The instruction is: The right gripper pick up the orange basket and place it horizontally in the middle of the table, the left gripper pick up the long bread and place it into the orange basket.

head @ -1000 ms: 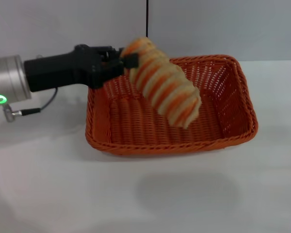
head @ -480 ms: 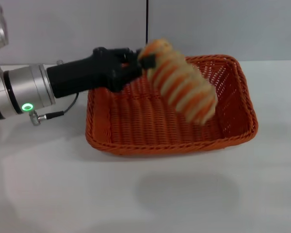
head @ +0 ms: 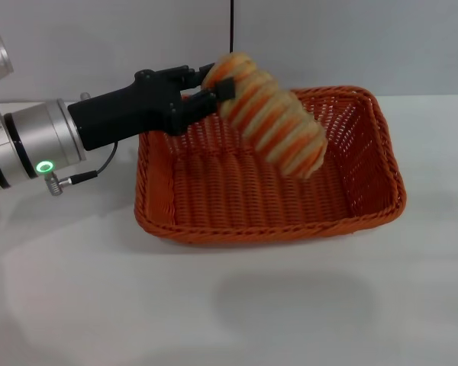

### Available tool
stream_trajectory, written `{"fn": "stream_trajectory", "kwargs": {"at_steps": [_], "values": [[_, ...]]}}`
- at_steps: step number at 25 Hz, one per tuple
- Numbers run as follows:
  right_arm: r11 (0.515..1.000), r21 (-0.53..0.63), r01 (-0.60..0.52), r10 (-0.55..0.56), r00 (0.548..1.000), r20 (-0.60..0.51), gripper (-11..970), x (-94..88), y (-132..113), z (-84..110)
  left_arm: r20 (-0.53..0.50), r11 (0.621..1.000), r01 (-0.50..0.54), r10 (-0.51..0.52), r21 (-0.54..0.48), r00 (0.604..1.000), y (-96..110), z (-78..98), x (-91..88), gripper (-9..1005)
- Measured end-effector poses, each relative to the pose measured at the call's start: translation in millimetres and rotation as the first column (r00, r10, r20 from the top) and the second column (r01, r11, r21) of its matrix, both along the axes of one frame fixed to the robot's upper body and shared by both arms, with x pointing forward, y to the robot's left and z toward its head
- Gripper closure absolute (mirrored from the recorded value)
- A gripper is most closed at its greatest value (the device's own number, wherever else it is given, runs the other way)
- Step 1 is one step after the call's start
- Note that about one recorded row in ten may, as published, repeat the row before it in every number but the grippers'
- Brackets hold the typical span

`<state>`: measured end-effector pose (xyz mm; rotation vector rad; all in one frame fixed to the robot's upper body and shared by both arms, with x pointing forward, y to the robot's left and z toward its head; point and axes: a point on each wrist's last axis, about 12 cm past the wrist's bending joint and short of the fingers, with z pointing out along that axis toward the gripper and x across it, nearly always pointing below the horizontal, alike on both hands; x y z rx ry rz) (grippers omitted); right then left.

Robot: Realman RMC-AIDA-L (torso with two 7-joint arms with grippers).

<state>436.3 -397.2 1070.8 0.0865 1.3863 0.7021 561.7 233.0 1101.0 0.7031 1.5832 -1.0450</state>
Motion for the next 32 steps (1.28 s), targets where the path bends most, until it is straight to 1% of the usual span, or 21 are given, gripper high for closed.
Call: {"fn": "stream_trajectory", "kwargs": {"at_steps": [3,6,12,13,14,18,19,20,21,22,25,26,28,30,31,32], "values": [[1.0,0.005,0.001,-0.001,1.0,-0.006,407,2.1,0,-1.0,0.0,1.0,0.0,0.0,0.0,1.0,0,0.0,0.0,585],[1.0,0.004,-0.001,0.001,1.0,-0.005,407,3.8,1,-0.5,0.025,1.0,-0.012,0.012,0.007,1.0,6,0.3,-1.7,479],[1.0,0.004,-0.002,0.002,1.0,-0.004,407,7.2,1,0.2,0.027,1.0,-0.016,0.016,0.008,1.0,8,0.4,-2.1,369],[1.0,0.004,-0.002,0.002,1.0,-0.004,407,7.2,1,0.2,0.029,0.997,-0.082,0.082,-0.009,0.996,24,0.8,-2.8,350],[1.0,0.003,0.0,0.0,1.0,-0.006,407,7.8,1,0.1,0.035,0.993,-0.117,0.118,-0.017,0.992,33,1.7,-3.8,332],[1.0,0.001,0.008,-0.008,1.0,-0.014,407,9.6,1,-0.5,0.035,0.993,-0.117,0.118,-0.017,0.992,33,1.7,-3.8,258],[1.0,0.0,0.011,-0.011,1.0,-0.015,407,9.9,0,-0.4,0.05,0.979,-0.2,0.201,-0.029,0.978,56,3.6,-8.6,240],[1.0,-0.001,0.015,-0.015,1.0,-0.015,407,9.9,-1,-0.3,0.055,0.962,-0.269,0.271,-0.039,0.961,74,2.8,-14.9,224],[1.0,-0.001,0.019,-0.019,1.0,-0.014,407,9.9,-1,0.0,0.055,0.962,-0.269,0.271,-0.039,0.961,74,2.8,-14.9,207],[0.999,-0.001,0.034,-0.034,0.999,-0.011,407,9.9,-4,0.7,0.064,0.937,-0.346,0.349,-0.046,0.935,95,-0.1,-25.2,191],[0.999,-0.006,0.046,-0.046,0.999,-0.007,407,10.2,-6,1.3,0.087,0.911,-0.41,0.412,-0.041,0.907,113,-4.4,-37.4,193],[0.999,-0.013,0.053,-0.053,0.999,-0.005,407,10.1,-7,1.3,0.096,0.892,-0.451,0.452,-0.036,0.887,124,-8.6,-47.0,193],[0.997,-0.03,0.069,-0.069,0.998,-0.001,407,9.6,-7,-0.1,0.102,0.879,-0.476,0.476,-0.033,0.873,130,-11.5,-53.4,195],[0.994,-0.056,0.088,-0.088,0.996,0.005,407,9.2,-6,-2.4,0.103,0.853,-0.52,0.521,-0.035,0.847,139,-16.7,-64.0,196],[0.993,-0.074,0.096,-0.095,0.995,0.011,407,9.2,-4,-3.6,0.103,0.853,-0.52,0.521,-0.035,0.847,139,-16.7,-64.0,196],[0.991,-0.088,0.101,-0.1,0.995,0.016,407,9.5,-3,-4.4,0.092,0.821,-0.568,0.57,-0.048,0.816,149,-22.7,-75.8,197]]}}
